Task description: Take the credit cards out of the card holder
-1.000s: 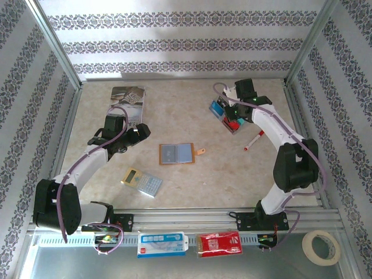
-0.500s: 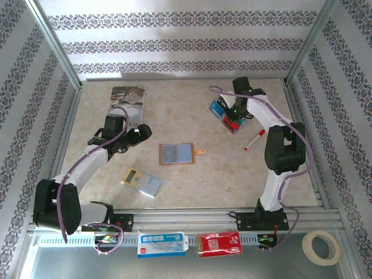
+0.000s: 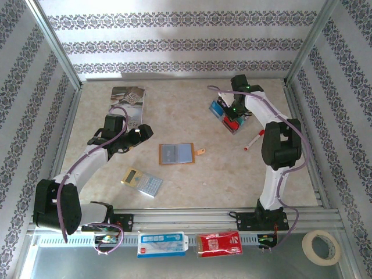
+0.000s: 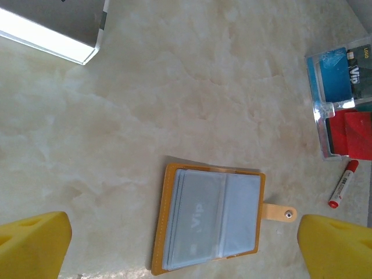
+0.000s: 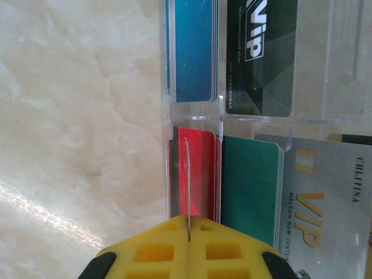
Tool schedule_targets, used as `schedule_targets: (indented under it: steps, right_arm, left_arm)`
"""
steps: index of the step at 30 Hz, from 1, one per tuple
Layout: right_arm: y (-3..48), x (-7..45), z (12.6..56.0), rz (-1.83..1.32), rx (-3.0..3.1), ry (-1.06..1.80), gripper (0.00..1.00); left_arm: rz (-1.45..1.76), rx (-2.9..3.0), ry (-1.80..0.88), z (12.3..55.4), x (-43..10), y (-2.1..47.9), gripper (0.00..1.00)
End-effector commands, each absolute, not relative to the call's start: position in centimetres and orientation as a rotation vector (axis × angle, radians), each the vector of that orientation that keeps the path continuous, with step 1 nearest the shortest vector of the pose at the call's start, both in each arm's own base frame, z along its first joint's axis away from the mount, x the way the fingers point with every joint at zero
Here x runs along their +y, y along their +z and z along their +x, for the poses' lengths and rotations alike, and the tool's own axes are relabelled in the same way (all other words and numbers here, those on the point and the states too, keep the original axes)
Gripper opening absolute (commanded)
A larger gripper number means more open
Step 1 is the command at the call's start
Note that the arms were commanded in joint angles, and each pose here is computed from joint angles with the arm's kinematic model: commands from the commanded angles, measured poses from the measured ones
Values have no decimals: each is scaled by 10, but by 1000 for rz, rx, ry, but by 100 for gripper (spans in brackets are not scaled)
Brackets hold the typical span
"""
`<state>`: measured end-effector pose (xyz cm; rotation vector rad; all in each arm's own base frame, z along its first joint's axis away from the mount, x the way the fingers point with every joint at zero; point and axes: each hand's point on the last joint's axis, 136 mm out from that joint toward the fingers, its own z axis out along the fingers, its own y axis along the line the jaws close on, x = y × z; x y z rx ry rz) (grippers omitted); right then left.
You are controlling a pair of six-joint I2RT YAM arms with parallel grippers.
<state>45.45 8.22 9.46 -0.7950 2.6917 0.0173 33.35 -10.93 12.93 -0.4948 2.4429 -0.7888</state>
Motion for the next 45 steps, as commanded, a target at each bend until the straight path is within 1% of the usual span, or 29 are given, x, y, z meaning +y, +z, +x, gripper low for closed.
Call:
schedule_targets:
  steps: [1, 4, 6, 9, 11, 12, 14, 18, 23, 24, 27, 28, 31, 34, 39, 41, 43, 45]
  right_arm:
    - [93, 75, 457, -815, 2708, -18, 0]
    - [93, 74, 462, -809, 2706, -33, 0]
    - [92, 73, 465, -798, 2706, -50, 2]
    - [90, 70, 466, -772, 2721, -72, 17]
    - [91, 67, 467, -747, 2728, -90, 25]
    - [91, 66, 467, -740, 2729, -97, 28]
    - [97, 63, 468, -717, 2719, -128, 30]
    - [111, 60, 471, -672, 2695, -165, 30]
    - [140, 72, 466, -557, 2642, -106, 30]
    - [147, 72, 465, -496, 2624, -99, 34]
    - [175, 87, 460, -315, 2536, 19, 39]
    - [180, 92, 455, -265, 2518, 42, 41]
    - [191, 107, 438, -161, 2479, 126, 41]
    - [195, 120, 417, -49, 2448, 232, 45]
    - [199, 152, 373, -33, 2388, 279, 59]
    - [192, 169, 352, -73, 2391, 321, 65]
    - [184, 181, 337, -82, 2396, 345, 69]
    - [169, 196, 323, -102, 2427, 373, 71]
  left_arm:
    - [-507, 2420, -820, 336, -109, 133, 100]
    - [-506, 2417, -825, 337, -110, 133, 100]
    - [-503, 2416, -825, 338, -110, 135, 100]
    - [-490, 2413, -824, 339, -110, 139, 100]
    - [-487, 2410, -823, 339, -110, 140, 100]
    - [-488, 2411, -824, 339, -110, 140, 100]
    - [-490, 2413, -825, 339, -110, 138, 100]
    - [-488, 2407, -853, 338, -113, 139, 100]
    - [-480, 2378, -884, 340, -116, 146, 100]
    - [-479, 2376, -887, 340, -116, 146, 100]
    - [-489, 2367, -875, 338, -114, 145, 100]
    - [-492, 2356, -872, 339, -112, 146, 100]
    - [-506, 2322, -879, 339, -109, 149, 100]
    - [-522, 2306, -868, 340, -104, 149, 100]
    - [-565, 2284, -863, 341, -97, 146, 100]
    - [-576, 2267, -881, 342, -98, 146, 100]
    - [-584, 2256, -914, 344, -101, 145, 100]
    - [-597, 2244, -947, 345, -103, 146, 100]
